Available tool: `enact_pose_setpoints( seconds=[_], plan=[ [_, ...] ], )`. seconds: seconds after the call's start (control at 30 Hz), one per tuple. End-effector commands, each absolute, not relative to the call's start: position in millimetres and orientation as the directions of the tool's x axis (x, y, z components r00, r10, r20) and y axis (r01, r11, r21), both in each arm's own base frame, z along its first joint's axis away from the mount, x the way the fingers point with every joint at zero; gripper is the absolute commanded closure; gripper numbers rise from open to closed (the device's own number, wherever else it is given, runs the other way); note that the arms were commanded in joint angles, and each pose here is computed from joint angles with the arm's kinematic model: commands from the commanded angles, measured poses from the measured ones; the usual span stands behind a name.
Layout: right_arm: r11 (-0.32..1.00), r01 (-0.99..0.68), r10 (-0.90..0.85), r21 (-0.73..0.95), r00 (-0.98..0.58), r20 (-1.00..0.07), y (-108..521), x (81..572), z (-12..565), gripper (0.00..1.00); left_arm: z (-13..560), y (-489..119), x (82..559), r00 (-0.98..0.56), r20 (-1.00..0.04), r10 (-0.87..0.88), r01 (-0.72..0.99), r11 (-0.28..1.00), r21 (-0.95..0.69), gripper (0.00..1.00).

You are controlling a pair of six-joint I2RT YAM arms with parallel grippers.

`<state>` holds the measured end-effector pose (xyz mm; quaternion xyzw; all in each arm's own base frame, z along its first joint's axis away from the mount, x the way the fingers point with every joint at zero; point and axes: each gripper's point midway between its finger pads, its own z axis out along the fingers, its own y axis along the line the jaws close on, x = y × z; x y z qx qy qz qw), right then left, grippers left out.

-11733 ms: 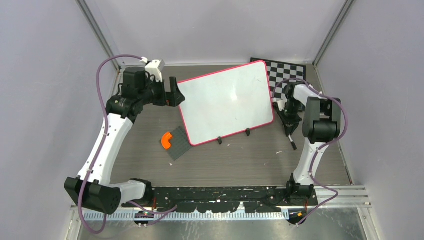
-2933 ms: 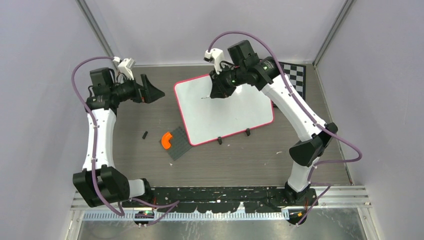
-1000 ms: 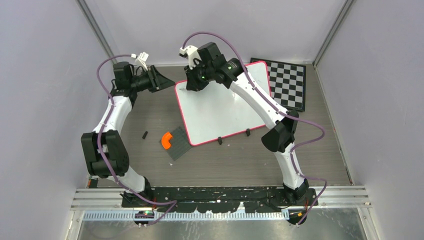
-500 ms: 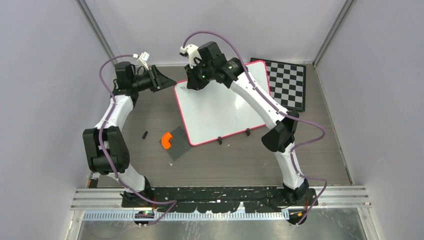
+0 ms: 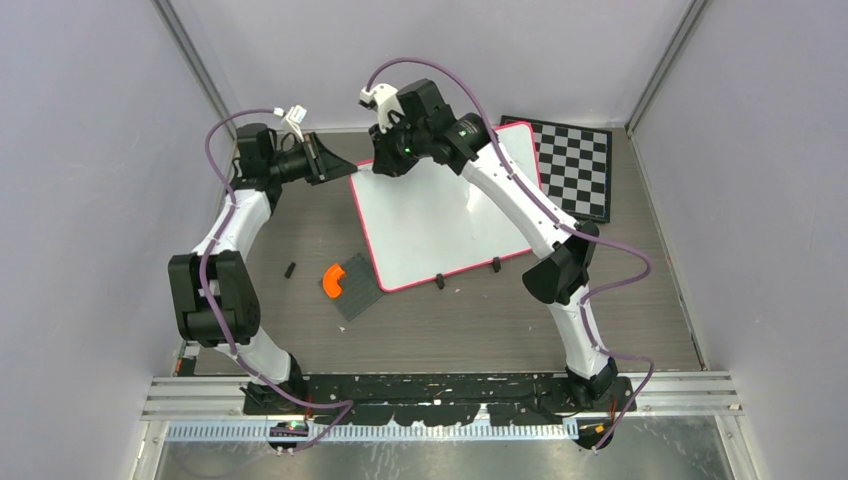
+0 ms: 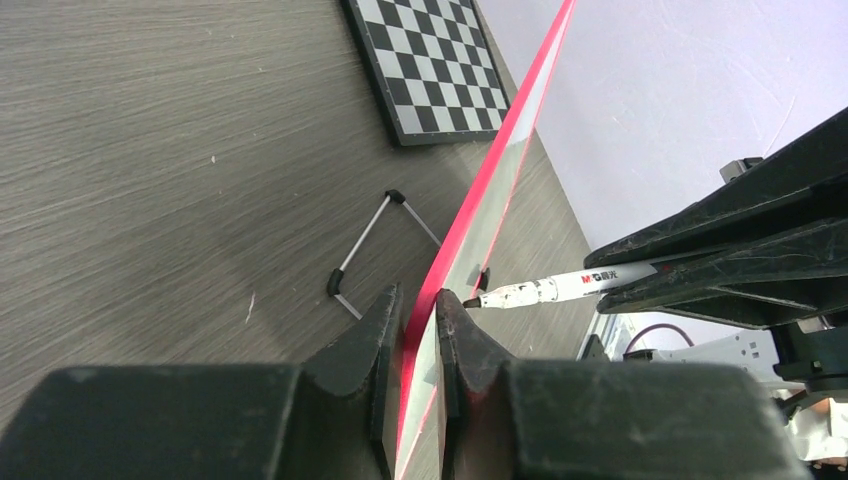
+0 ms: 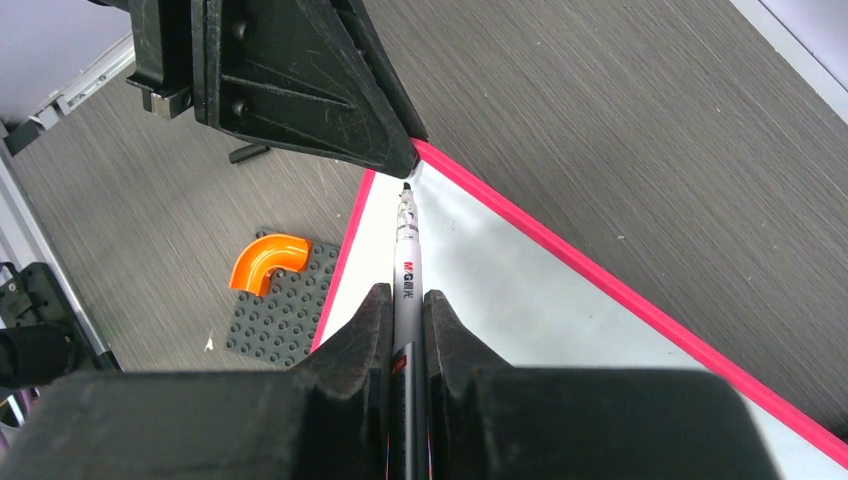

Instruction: Write a sentence on the whiteboard

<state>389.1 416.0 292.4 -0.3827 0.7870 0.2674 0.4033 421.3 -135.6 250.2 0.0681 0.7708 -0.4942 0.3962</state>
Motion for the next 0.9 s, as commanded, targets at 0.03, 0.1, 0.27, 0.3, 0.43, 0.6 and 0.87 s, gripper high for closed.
enact_pose_setpoints(
  seconds=[0.03,0.1,0.27,0.3,0.43,0.6,0.87],
  plan=[
    [0.556,-0.826,-0.363,0.095,-0.344,-0.866,423,392,306,1.00,263,-138,418,-0.643,-0.717,-0.270,0.541,0.502,-0.674,0.91],
    [0.556,-0.826,-0.365,0.096,-0.346,-0.864,423,392,305,1.00,263,-137,418,-0.636,-0.724,-0.266,0.546,0.508,-0.667,0.93],
    [0.562,-0.822,-0.371,0.088,-0.346,-0.862,422,395,301,1.00,264,-137,417,-0.627,-0.733,-0.264,0.553,0.512,-0.657,0.94],
    [0.563,-0.821,-0.372,0.088,-0.348,-0.861,422,395,300,1.00,265,-137,417,-0.625,-0.735,-0.263,0.554,0.514,-0.656,0.95],
    [0.569,-0.817,-0.385,0.094,-0.366,-0.847,420,394,292,1.00,265,-136,417,-0.625,-0.736,-0.260,0.555,0.516,-0.653,1.00],
    [0.574,-0.813,-0.402,0.099,-0.385,-0.831,414,389,283,1.00,265,-136,417,-0.622,-0.739,-0.259,0.554,0.521,-0.649,1.00],
    [0.565,-0.814,-0.418,0.136,-0.425,-0.803,409,375,267,1.00,264,-136,416,-0.619,-0.743,-0.256,0.556,0.525,-0.644,1.00]
  ],
)
